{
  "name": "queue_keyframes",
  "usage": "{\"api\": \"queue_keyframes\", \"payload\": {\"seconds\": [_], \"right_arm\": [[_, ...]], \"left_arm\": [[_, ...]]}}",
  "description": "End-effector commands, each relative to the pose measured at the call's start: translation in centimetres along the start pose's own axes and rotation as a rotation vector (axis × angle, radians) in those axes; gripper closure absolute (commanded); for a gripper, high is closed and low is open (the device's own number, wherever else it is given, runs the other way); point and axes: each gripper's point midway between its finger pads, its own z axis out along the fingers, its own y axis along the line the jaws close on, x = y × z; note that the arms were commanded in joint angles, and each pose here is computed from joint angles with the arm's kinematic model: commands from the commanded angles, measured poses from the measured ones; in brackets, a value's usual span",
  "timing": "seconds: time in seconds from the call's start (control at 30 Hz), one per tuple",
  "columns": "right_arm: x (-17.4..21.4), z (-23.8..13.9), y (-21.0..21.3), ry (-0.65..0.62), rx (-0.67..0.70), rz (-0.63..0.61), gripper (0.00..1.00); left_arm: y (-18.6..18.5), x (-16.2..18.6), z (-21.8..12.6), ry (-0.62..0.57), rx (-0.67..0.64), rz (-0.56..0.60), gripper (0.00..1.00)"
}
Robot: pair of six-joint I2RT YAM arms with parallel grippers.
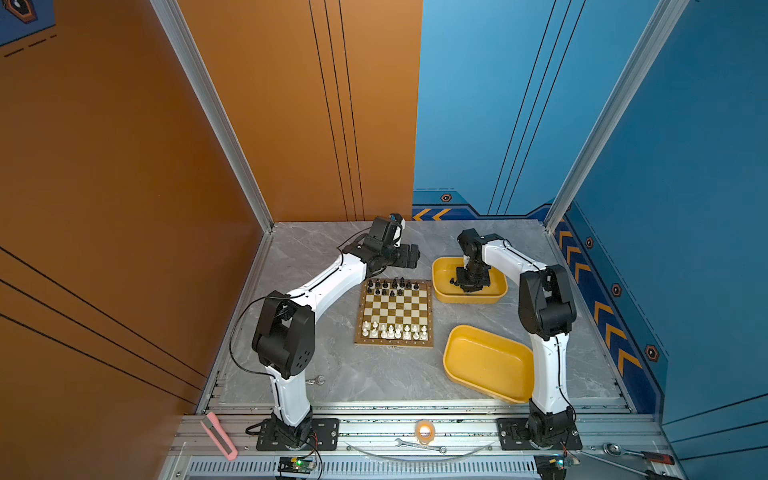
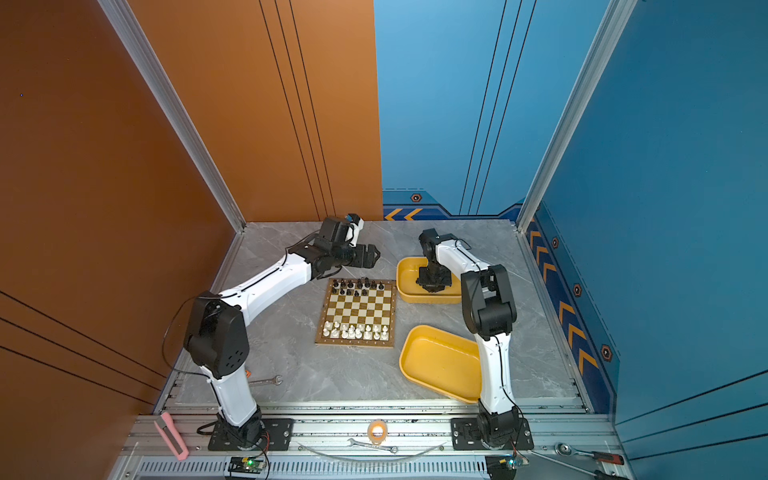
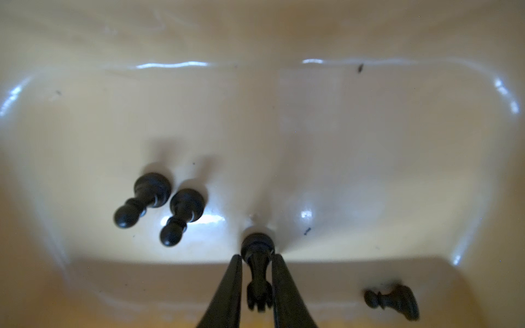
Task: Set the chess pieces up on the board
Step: 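Lower the right gripper into the tub and close on a black pawn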
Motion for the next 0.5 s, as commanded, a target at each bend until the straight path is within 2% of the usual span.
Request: {"api": "queue_keyframes", "payload": {"seconds": [0.0, 0.27, 0.37, 0.47], "right_arm": [[-1.1, -0.3, 0.4, -0.024, -0.019, 0.004, 0.77], [-1.8, -0.5, 0.6, -0.033, -0.023, 0.003, 0.78], [-1.8, -0.5, 0.5, -0.032, -0.015, 0.002, 0.86], [-2.0, -0.9, 0.4, -0.038, -0.008, 0.0, 0.9]], "left_arm": [[0.1, -0.9, 0.0, -0.007, 0.004, 0.009, 0.08], [0.3, -1.0, 0.2, -0.005, 0.003, 0.007, 0.08], [0.4, -1.0, 0.1, -0.006, 0.002, 0.005, 0.08], [0.5, -1.1, 0.1, -0.007, 0.002, 0.004, 0.08]]}}
